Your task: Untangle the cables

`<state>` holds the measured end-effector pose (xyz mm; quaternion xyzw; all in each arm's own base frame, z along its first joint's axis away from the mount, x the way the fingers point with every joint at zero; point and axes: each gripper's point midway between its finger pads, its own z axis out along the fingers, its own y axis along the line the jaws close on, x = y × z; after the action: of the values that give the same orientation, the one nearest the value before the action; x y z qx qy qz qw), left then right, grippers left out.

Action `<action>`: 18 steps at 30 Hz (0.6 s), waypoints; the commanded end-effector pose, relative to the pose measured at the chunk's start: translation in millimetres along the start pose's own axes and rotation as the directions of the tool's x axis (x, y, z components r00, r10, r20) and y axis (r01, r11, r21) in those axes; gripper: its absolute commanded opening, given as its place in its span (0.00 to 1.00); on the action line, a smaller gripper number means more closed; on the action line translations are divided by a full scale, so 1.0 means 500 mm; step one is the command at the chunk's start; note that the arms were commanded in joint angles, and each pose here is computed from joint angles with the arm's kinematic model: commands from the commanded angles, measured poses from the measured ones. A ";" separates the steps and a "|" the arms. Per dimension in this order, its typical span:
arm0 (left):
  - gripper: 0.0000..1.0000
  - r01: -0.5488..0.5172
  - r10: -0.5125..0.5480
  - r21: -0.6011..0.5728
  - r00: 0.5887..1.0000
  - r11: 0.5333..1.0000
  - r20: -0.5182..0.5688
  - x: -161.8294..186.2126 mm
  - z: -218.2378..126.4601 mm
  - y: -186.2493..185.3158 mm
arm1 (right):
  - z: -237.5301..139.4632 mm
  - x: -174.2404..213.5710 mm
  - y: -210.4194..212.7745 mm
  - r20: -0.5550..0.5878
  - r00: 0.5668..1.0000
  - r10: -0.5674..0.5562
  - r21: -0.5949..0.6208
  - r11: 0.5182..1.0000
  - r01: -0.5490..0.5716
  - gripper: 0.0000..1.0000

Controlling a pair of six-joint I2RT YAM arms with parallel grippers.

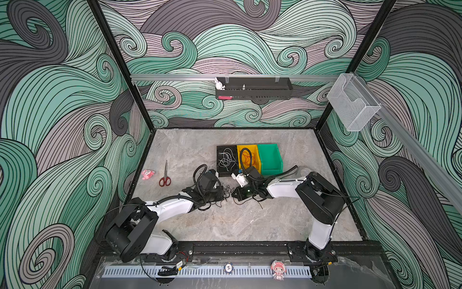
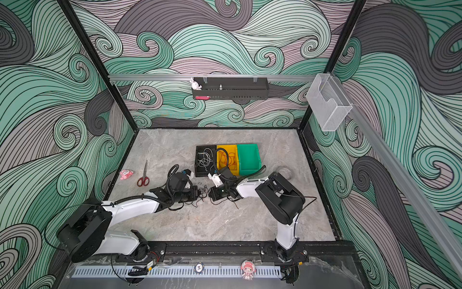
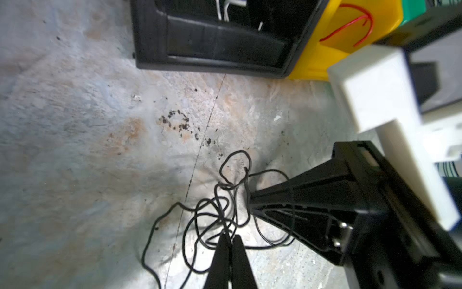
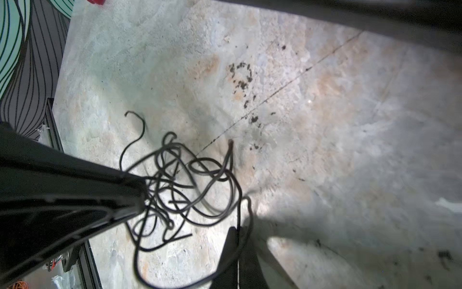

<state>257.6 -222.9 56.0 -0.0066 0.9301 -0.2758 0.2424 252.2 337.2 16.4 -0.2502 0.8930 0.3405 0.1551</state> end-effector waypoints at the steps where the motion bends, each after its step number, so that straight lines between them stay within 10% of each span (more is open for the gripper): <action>1: 0.00 0.021 -0.021 -0.015 0.999 1.000 0.031 -0.007 -0.022 0.004 | -0.025 0.000 0.006 0.023 1.000 -0.002 0.019 1.000 0.002 0.00; 18: 0.00 0.042 -0.032 -0.056 0.987 0.998 0.155 -0.025 -0.113 0.028 | -0.097 0.043 -0.011 0.010 1.000 -0.019 0.127 0.992 0.017 0.00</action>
<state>247.5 -193.1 99.3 -0.0341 0.9119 -0.2712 0.3062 237.6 307.0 44.4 -0.2451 0.8990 0.3137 0.1825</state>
